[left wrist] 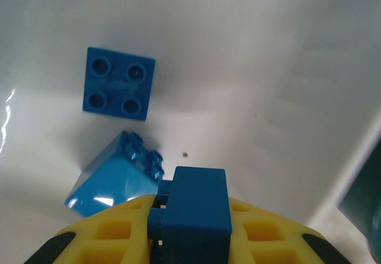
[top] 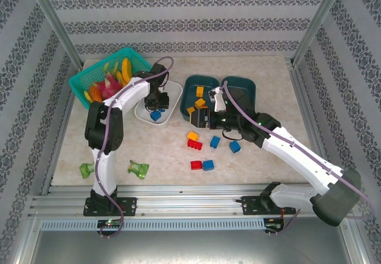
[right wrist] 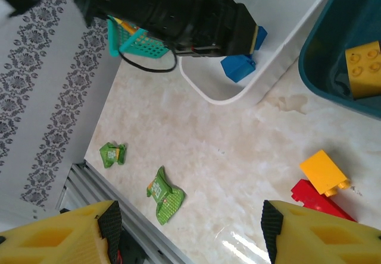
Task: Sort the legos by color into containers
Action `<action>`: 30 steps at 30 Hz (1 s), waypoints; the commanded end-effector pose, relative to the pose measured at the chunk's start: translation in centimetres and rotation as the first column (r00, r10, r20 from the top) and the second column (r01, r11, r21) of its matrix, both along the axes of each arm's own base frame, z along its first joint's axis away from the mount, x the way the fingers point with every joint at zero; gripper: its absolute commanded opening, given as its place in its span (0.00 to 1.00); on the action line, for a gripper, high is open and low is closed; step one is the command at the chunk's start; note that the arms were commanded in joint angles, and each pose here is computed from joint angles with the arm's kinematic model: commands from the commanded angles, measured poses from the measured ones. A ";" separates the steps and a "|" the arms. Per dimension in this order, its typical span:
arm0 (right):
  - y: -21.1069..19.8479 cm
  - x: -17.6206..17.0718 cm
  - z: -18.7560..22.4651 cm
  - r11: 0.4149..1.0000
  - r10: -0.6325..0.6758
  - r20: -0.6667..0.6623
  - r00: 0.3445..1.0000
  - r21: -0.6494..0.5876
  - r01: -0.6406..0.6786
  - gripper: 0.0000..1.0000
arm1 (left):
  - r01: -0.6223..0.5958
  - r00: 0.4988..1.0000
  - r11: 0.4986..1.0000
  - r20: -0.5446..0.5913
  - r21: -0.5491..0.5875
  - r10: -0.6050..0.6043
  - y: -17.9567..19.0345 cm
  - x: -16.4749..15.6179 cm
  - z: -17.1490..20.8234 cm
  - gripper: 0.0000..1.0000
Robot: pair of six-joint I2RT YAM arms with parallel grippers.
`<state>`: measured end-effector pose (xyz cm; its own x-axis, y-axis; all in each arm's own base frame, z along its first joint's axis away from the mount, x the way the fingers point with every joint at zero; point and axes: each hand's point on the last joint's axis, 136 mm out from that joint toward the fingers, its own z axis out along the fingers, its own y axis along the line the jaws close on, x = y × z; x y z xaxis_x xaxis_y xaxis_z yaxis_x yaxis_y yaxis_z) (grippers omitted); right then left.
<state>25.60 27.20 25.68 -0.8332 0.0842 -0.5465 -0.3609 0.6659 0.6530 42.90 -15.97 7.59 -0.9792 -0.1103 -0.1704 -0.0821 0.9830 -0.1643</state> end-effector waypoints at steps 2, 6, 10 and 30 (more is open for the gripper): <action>0.5 0.6 1.1 1.000 -0.003 0.047 0.999 0.008 0.002 0.66 | 0.036 0.999 0.998 -0.014 -0.046 -0.037 -0.8 0.9 0.4 0.22; 0.3 0.5 0.0 1.000 -0.013 0.019 1.000 -0.012 0.013 0.66 | 0.035 0.999 0.999 -0.038 -0.041 -0.037 -0.8 1.2 -0.6 0.24; 0.4 0.7 -0.5 1.000 -0.015 0.008 1.000 -0.022 0.015 0.66 | 0.034 0.997 0.998 -0.061 -0.044 -0.037 -0.9 0.9 -1.3 0.34; -0.4 1.0 -0.8 0.994 -0.019 0.026 0.999 -0.104 0.022 0.65 | 0.000 0.993 0.996 0.118 -0.084 0.009 -0.7 1.6 7.7 0.62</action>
<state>26.60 27.02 23.77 -0.8418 0.0706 -0.5351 -0.3294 0.7182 0.6129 44.94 -17.49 9.59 -0.9770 -0.0997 -0.1885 -0.0554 0.9723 -0.2269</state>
